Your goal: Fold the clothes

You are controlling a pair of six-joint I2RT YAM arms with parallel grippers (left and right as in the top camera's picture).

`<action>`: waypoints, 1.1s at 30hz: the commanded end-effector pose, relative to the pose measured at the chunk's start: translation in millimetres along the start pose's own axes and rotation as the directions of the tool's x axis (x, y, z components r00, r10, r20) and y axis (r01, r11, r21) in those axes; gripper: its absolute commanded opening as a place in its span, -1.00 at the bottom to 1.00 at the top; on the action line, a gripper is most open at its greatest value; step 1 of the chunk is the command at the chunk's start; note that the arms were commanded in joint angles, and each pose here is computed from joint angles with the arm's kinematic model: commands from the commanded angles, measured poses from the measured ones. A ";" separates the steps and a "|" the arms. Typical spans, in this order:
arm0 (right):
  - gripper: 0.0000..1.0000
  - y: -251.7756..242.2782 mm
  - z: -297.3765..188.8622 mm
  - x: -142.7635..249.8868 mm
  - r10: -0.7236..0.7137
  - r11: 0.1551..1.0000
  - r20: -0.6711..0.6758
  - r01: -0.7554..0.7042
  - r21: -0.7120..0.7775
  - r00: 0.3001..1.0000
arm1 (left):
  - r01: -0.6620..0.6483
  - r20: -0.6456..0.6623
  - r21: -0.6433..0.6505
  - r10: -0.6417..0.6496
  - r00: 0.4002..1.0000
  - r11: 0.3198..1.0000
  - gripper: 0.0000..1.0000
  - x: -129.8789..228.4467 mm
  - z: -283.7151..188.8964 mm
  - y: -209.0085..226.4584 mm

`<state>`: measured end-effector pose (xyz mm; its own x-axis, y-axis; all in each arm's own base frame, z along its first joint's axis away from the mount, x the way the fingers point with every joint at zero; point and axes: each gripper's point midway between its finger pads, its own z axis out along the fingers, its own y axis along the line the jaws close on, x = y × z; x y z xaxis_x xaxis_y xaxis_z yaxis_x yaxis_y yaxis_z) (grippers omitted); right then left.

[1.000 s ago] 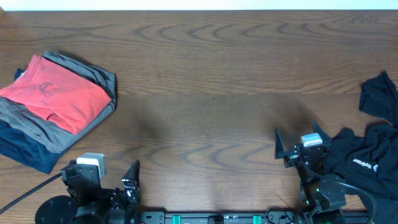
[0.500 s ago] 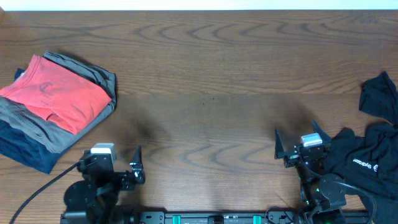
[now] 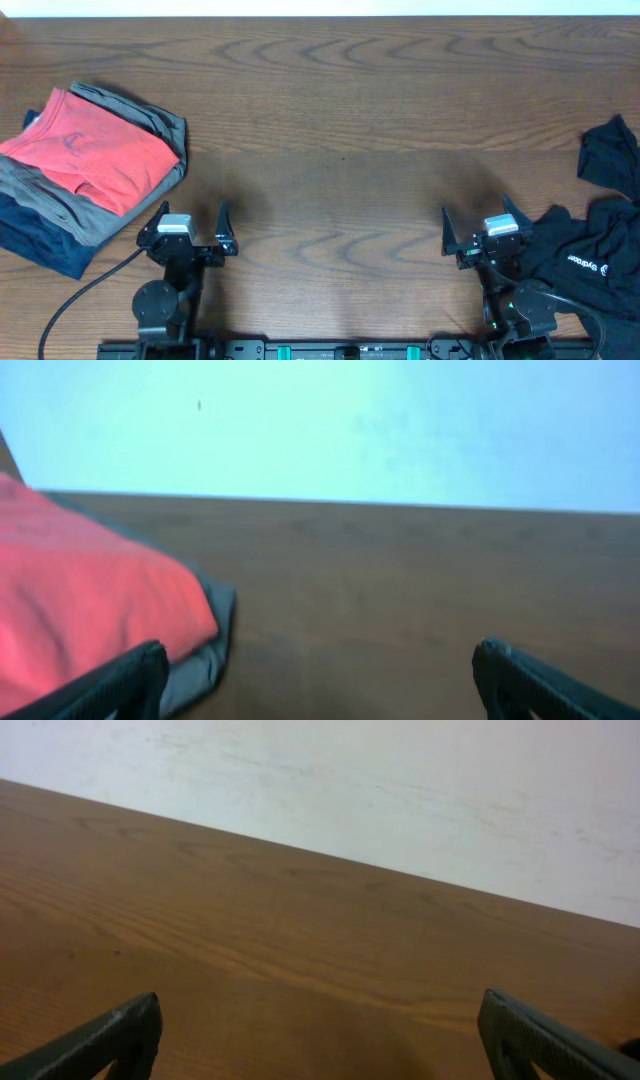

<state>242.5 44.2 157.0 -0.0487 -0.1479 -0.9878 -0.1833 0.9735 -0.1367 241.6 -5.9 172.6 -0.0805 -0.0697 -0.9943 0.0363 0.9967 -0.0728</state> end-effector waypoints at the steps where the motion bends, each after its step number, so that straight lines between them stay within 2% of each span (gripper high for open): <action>1: 0.98 -1.1 -0.3 0.1 -0.006 1.000 0.001 0.006 0.003 1.000 | -0.009 0.003 -0.040 0.009 1.000 0.999 0.96 16.4 5.5 8.6; 4: 0.98 -1.1 -0.2 0.2 -0.006 1.000 0.001 0.006 0.003 1.000 | -0.006 -0.064 -0.044 0.004 0.998 0.999 0.96 32.6 4.8 9.6; 33: 0.98 -1.1 -0.2 0.2 -0.006 1.000 0.001 0.006 0.003 1.000 | -0.006 -0.067 -0.045 0.003 0.998 0.999 0.96 33.3 4.9 9.8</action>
<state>242.5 44.3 157.1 -0.0483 -0.1478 -0.9878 -0.1836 0.9734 -0.1367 245.1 1.3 152.9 -0.1035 -0.0683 -0.9923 -0.0063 0.9977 -0.0680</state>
